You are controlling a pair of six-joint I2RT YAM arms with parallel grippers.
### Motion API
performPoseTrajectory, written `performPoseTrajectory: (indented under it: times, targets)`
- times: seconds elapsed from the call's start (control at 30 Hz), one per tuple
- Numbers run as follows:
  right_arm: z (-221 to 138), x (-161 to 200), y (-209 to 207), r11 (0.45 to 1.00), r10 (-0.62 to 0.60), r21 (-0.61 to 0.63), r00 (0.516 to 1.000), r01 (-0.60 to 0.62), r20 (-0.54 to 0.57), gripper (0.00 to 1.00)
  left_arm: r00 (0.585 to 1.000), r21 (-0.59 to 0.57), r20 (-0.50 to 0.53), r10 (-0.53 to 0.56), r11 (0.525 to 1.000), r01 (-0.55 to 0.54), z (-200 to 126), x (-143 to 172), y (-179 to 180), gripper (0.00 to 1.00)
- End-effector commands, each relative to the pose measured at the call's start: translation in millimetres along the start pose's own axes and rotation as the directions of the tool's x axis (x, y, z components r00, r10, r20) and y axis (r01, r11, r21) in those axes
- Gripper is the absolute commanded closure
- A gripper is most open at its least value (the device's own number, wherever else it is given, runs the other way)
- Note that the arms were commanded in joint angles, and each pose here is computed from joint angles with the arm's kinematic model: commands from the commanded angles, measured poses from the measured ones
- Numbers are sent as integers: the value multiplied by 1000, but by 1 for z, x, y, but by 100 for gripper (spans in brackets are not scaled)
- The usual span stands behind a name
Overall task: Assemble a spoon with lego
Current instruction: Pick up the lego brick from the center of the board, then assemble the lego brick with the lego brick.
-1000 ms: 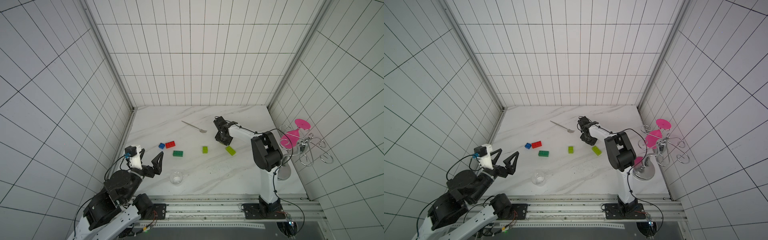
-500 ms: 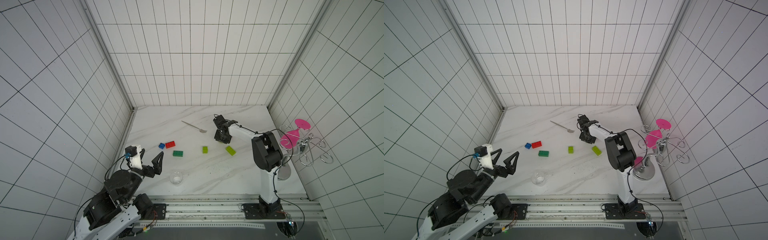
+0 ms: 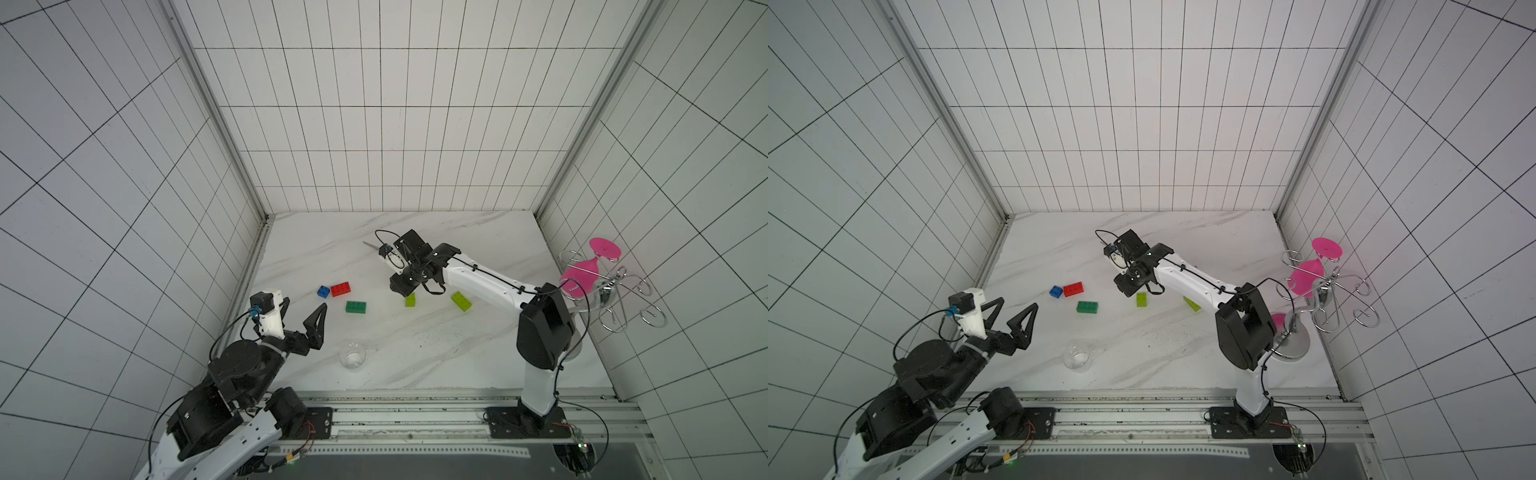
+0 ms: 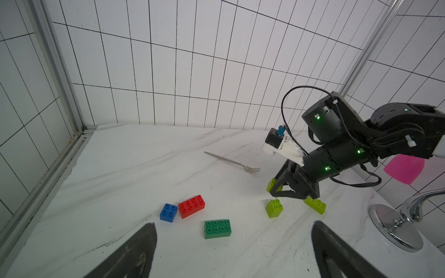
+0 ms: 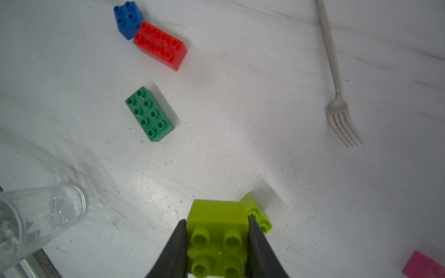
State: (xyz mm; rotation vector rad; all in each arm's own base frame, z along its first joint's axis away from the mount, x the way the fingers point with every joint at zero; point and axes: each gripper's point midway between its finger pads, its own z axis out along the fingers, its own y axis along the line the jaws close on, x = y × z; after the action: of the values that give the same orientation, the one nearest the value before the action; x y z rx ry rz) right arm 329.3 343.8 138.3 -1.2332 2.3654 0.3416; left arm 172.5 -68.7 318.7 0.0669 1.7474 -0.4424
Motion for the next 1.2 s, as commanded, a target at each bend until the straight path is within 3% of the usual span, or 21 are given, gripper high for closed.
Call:
performPoseTrajectory:
  times: [0.0,0.1,0.43,0.63,1.17]
  targets:
    - [-1,29,23,940,-321,-136,946,313,-44,69,1000,-2,19,1,1000,-1,-1,-2,1,2]
    - [-7,32,24,881,-447,-185,895,436,-18,69,1000,-2,18,0,1000,0,-1,-2,1,2]
    - [8,51,-23,772,-608,-285,790,568,-71,68,1000,2,16,3,1000,-3,-1,-1,0,2]
    - [16,43,-31,753,-630,-296,774,588,-66,68,1000,5,8,8,1000,-8,2,0,-1,2]
    - [41,65,-36,750,-631,-355,764,558,-132,67,1000,-2,8,13,1000,-13,2,0,0,2]
